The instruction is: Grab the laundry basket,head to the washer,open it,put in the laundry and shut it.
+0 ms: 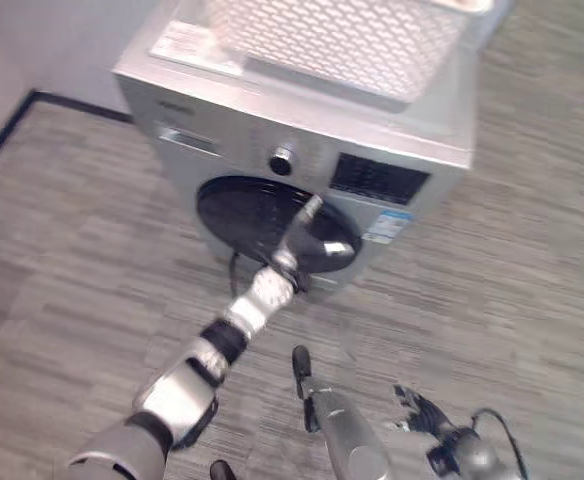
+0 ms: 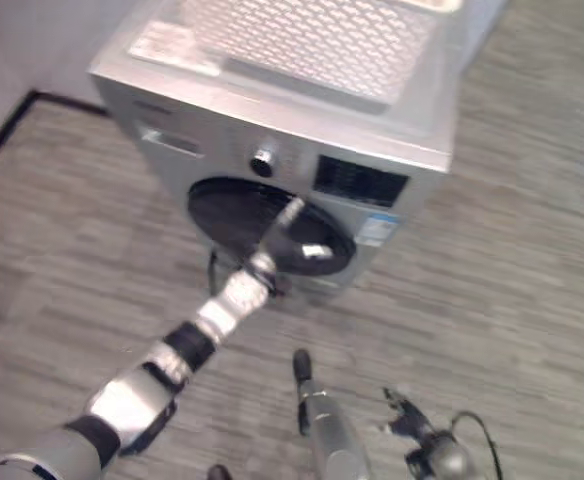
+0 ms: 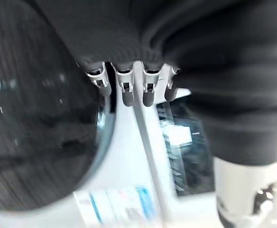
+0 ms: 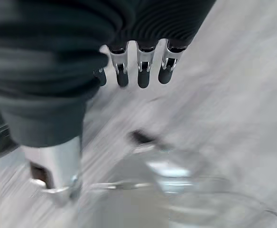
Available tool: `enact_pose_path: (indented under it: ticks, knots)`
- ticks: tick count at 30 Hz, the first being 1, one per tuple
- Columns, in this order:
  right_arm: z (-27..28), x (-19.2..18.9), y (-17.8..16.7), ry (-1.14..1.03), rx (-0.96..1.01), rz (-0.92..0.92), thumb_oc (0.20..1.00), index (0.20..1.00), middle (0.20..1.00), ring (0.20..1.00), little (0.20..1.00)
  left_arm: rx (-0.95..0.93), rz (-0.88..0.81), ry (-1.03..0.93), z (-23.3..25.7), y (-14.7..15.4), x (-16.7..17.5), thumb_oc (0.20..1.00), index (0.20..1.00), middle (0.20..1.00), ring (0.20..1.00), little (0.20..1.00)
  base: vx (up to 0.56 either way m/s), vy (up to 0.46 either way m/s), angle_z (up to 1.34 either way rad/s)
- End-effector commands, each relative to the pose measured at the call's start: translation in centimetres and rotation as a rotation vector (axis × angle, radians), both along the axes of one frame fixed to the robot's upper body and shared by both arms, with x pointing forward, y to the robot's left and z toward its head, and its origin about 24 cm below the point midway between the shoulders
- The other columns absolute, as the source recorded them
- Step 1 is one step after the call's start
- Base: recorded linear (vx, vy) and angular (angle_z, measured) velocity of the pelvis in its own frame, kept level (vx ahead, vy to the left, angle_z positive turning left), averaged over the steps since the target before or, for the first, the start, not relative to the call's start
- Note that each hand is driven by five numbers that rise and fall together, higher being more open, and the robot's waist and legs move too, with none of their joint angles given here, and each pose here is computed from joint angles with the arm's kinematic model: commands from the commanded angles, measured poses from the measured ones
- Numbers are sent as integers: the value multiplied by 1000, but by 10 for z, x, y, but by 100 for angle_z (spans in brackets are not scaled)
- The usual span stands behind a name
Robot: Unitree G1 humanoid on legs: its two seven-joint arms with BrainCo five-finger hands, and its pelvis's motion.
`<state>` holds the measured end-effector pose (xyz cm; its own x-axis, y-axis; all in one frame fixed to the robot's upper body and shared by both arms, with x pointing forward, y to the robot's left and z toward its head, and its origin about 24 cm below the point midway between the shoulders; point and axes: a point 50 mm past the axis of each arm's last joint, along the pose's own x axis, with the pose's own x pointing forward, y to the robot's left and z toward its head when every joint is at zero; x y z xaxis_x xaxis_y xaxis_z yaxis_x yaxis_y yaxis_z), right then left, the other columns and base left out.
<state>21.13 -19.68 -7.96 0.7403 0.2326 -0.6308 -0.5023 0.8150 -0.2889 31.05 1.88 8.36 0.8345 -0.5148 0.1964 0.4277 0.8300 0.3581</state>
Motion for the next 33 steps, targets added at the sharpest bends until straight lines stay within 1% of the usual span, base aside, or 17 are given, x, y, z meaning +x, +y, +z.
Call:
enact_pose_path:
  ticks: [1,3,4,5,8,12,13,14,16,17,19,20,21,24,28,29,33]
  knots:
    - [6,31,49,-38,87,106,1000,1000,1000,1000,1000,-44,-72,-73,11,19,-6,1000,1000,1000,1000,1000,-3,-98,106]
    - [18,48,68,-71,96,166,1000,1000,1000,1000,1000,-93,-66,46,-15,46,-28,1000,1000,1000,1000,1000,17,-106,51]
    - [24,58,74,-91,87,183,1000,1000,1000,1000,1000,-105,-3,165,-42,77,-43,1000,1000,1000,1000,1000,5,-65,26]
    - [24,57,74,-91,88,184,1000,1000,1000,1000,1000,-104,-2,166,-42,77,-43,1000,1000,1000,1000,1000,13,-62,61]
    - [20,60,71,-91,28,181,1000,1000,1000,1000,1000,-123,161,377,-88,126,-75,1000,1000,1000,1000,1000,55,-59,56]
    - [5,50,54,-54,-68,145,1000,1000,1000,1000,1000,16,334,490,-119,185,-105,1000,1000,1000,1000,1000,61,-55,23]
    - [5,50,54,-54,-68,145,1000,1000,1000,1000,1000,17,334,490,-119,185,-105,1000,1000,1000,1000,1000,25,-78,29]
    - [-7,37,43,-6,-102,119,1000,1000,1000,1000,1000,110,416,546,-132,212,-118,1000,1000,1000,1000,1000,16,-121,21]
    - [-28,9,15,79,-175,35,1000,1000,1000,1000,1000,270,500,616,-149,242,-136,1000,1000,1000,1000,1000,53,-151,24]
    - [-28,9,15,79,-174,35,1000,1000,1000,1000,1000,271,499,616,-149,242,-136,1000,1000,1000,1000,1000,87,-67,20]
    - [-42,-16,-9,162,-220,-59,1000,1000,1000,1000,1000,312,548,675,-159,254,-147,1000,1000,1000,1000,1000,112,45,-17]
    - [-49,-32,-21,211,-232,-120,1000,1000,1000,1000,1000,316,563,710,-165,256,-153,1000,1000,1000,1000,1000,228,195,-10]
    - [-60,-62,-41,300,-248,-242,1000,1000,1000,1000,1000,314,601,775,-175,260,-166,1000,1000,1000,1000,1000,206,168,9]
    - [-63,-73,-48,329,-260,-290,1000,1000,1000,1000,1000,310,618,796,-179,259,-170,1000,1000,1000,1000,1000,153,156,-1]
    - [-74,-128,-74,488,-297,-481,1000,1000,1000,1000,1000,284,637,873,-198,242,-178,1000,1000,1000,1000,1000,176,286,-66]
    - [-76,-146,-79,544,-285,-573,1000,1000,1000,1000,1000,280,630,901,-203,236,-180,1000,1000,1000,1000,1000,115,232,-72]
    - [-79,-159,-76,598,-248,-651,1000,1000,1000,1000,1000,247,645,915,-206,229,-179,1000,1000,1000,1000,1000,79,209,-68]
